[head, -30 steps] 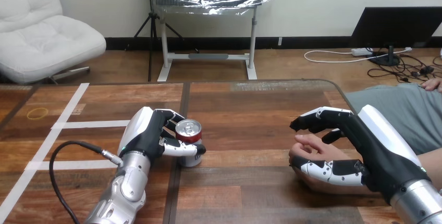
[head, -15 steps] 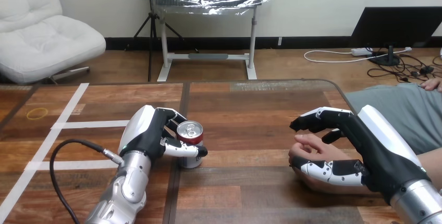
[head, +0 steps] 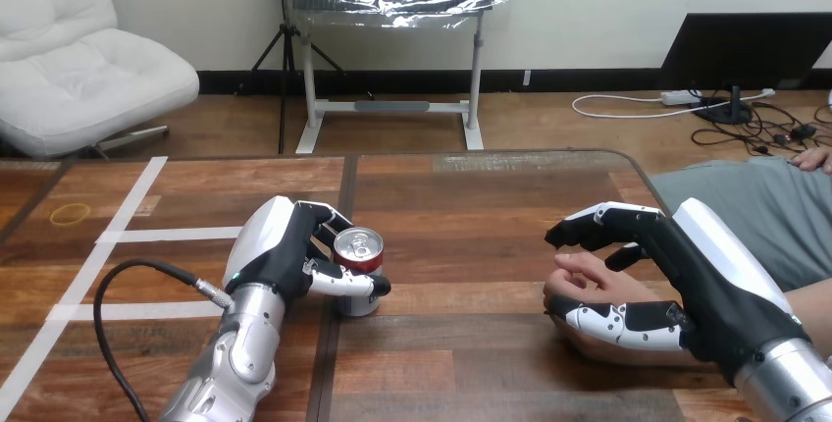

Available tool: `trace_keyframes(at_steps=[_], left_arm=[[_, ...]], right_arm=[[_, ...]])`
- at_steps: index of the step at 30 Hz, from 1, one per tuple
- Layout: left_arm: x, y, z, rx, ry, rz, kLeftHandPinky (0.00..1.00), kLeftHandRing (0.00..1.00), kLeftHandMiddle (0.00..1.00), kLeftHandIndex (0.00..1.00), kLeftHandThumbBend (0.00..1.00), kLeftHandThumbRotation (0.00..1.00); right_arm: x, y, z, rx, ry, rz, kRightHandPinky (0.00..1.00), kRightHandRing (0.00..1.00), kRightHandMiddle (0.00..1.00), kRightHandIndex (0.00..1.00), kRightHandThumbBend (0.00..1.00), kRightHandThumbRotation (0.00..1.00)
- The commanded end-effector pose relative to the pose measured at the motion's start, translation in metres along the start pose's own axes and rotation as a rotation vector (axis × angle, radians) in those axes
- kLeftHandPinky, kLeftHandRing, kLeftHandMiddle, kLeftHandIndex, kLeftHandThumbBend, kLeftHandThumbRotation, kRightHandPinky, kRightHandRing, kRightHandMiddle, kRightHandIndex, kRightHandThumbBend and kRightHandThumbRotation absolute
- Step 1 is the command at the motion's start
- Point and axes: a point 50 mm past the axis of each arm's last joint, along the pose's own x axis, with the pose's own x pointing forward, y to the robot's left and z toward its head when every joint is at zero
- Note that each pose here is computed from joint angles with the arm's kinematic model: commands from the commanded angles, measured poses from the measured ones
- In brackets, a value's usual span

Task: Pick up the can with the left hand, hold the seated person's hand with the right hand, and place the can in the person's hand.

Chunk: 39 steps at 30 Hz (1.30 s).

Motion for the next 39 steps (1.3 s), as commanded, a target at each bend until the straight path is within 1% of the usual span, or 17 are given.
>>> trace_keyframes(at_steps=[1, 13, 22, 28, 34, 39], left_arm=[[0.006, 0.013, 0.010, 0.021, -0.052, 0.041, 0.39, 0.42, 0.46, 0.49, 0.70, 0.00], [0.005, 0.013, 0.009, 0.023, -0.056, 0.052, 0.38, 0.42, 0.46, 0.50, 0.69, 0.00], [0.004, 0.014, 0.009, -0.003, -0.065, 0.069, 0.37, 0.41, 0.46, 0.50, 0.68, 0.00], [0.003, 0.015, 0.010, -0.043, -0.082, 0.096, 0.36, 0.40, 0.45, 0.50, 0.67, 0.00], [0.001, 0.017, 0.014, -0.085, -0.118, 0.113, 0.36, 0.40, 0.45, 0.50, 0.65, 0.00], [0.000, 0.018, 0.020, -0.128, -0.147, 0.121, 0.37, 0.40, 0.45, 0.50, 0.64, 0.00]], right_arm=[[0.004, -0.015, 0.019, -0.042, -0.091, -0.050, 0.68, 0.77, 0.74, 0.67, 0.60, 0.00], [0.004, -0.015, 0.019, -0.044, -0.088, -0.048, 0.68, 0.77, 0.74, 0.67, 0.61, 0.00], [0.004, -0.015, 0.019, -0.044, -0.090, -0.048, 0.68, 0.77, 0.74, 0.67, 0.60, 0.00], [0.004, -0.015, 0.019, -0.048, -0.091, -0.048, 0.68, 0.77, 0.74, 0.67, 0.60, 0.00], [0.005, -0.016, 0.019, -0.048, -0.088, -0.048, 0.68, 0.77, 0.74, 0.68, 0.60, 0.00], [0.005, -0.016, 0.019, -0.051, -0.089, -0.051, 0.68, 0.76, 0.74, 0.68, 0.60, 0.00]])
